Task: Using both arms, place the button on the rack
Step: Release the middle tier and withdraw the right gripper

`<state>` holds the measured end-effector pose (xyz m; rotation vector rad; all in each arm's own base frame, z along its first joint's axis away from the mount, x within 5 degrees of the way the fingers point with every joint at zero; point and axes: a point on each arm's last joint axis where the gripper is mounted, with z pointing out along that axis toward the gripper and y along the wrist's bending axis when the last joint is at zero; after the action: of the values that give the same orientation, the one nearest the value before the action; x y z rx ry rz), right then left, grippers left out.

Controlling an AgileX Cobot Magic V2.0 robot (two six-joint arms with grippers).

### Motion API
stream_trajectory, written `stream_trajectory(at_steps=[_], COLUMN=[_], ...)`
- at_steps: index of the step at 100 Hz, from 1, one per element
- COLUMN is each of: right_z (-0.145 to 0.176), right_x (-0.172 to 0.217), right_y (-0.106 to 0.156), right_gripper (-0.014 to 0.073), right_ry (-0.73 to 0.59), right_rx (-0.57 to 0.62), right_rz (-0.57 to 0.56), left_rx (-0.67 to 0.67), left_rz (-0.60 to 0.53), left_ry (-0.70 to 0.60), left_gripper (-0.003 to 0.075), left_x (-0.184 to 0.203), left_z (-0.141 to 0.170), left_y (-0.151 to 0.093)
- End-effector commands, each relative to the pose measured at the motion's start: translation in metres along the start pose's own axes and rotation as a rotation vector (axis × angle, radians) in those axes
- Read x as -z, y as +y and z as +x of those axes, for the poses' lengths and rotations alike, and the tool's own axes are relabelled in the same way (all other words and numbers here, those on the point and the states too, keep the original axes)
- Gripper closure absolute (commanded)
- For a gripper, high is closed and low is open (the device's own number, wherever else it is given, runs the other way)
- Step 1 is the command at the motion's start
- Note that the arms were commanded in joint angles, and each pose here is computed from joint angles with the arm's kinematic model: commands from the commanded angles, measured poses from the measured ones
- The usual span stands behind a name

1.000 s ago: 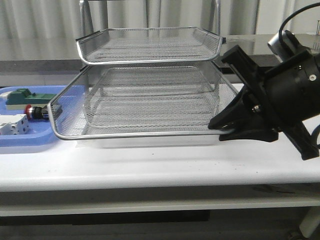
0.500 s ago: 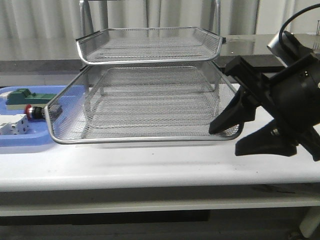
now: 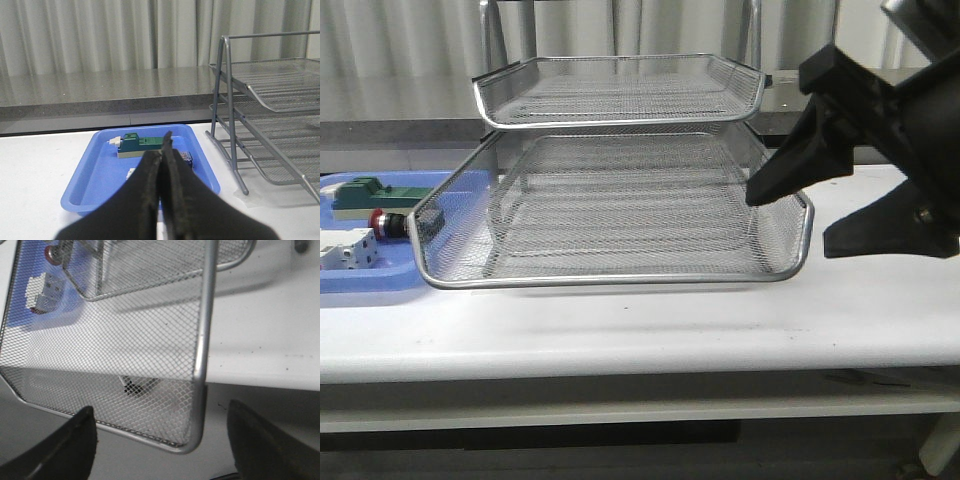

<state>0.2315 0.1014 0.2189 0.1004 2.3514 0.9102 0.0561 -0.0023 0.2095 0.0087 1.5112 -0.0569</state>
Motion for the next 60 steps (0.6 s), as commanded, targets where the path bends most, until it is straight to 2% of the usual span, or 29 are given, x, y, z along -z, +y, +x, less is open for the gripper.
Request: stream_trajectory(at_steps=[1, 37, 60], right_z=[-0.004, 0.005, 0.001], right_x=[0.015, 0.049, 0.091], right_y=[0.014, 0.015, 0.018], right_gripper=[0.0044, 0.0044, 0.0044], right_ry=[-0.027, 0.036, 0.030], right_rx=[0.046, 0.184, 0.288], right_rz=[-0.039, 0.106, 0.286], left_rx=[0.014, 0.014, 0.014], left_rz=[0.011, 0.011, 0.011], left_ry=[-0.072, -0.072, -0.072], left_gripper=[0.0741, 0.0741, 0.0741], left_x=[0.002, 0.002, 0.002], left_z=[0.003, 0.003, 0.003], left_y=[-0.001, -0.001, -0.001])
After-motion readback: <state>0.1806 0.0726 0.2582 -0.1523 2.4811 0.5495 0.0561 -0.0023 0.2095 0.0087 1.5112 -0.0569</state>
